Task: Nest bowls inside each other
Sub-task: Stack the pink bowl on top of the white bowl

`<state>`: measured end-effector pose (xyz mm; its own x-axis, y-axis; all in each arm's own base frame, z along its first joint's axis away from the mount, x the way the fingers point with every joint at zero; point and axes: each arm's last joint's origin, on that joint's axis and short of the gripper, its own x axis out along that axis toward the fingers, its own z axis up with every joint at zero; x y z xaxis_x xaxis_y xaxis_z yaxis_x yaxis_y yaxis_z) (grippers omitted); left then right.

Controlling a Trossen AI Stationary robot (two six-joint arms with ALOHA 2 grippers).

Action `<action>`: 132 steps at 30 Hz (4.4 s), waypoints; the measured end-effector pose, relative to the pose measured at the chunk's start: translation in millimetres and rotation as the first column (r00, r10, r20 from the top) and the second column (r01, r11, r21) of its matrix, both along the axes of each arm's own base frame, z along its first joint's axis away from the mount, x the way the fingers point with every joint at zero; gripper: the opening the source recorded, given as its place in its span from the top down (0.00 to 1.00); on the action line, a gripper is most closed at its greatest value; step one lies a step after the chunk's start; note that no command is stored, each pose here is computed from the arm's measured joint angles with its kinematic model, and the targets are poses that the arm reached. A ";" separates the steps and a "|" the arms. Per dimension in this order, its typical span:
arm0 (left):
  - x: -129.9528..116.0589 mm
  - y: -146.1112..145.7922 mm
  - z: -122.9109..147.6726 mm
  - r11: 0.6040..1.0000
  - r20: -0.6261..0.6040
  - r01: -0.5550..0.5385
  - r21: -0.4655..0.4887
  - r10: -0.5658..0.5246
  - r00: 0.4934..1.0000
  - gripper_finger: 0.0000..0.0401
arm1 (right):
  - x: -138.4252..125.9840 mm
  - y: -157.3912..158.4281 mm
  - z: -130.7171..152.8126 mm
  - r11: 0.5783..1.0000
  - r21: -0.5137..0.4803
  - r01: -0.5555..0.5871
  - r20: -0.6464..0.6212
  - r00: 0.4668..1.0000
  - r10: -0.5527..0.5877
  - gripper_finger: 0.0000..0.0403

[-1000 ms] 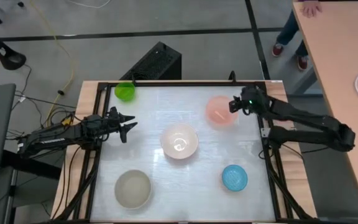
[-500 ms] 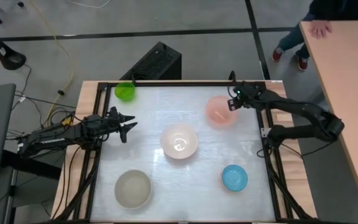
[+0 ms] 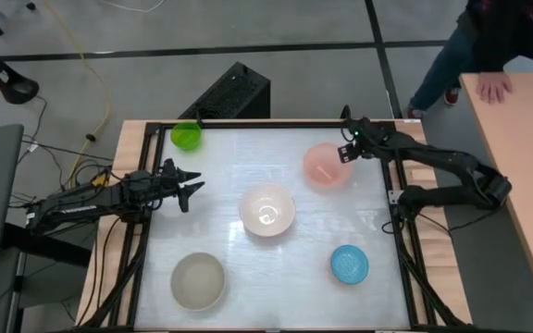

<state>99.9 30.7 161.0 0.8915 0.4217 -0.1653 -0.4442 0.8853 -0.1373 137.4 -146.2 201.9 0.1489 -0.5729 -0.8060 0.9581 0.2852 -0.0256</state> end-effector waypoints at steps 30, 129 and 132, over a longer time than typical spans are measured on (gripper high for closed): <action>0.0 0.0 -0.1 1.000 0.000 0.000 0.000 0.000 1.000 0.61 | 37.9 14.4 -37.3 0.969 0.162 -0.187 0.061 0.982 0.179 0.62; 0.0 0.0 0.0 1.000 0.000 0.000 0.000 0.000 1.000 0.61 | 218.1 164.2 71.7 0.921 0.179 -0.347 0.148 0.935 0.324 0.44; 0.0 0.0 0.0 1.000 0.000 0.000 0.000 0.000 1.000 0.61 | 218.1 163.9 77.9 0.921 0.179 -0.346 0.149 0.935 0.323 0.44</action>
<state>99.9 30.7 160.9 0.8914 0.4219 -0.1653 -0.4444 0.8852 -0.1372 355.5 17.7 279.8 0.4016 -0.3033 -0.8641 0.7988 0.5775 0.1686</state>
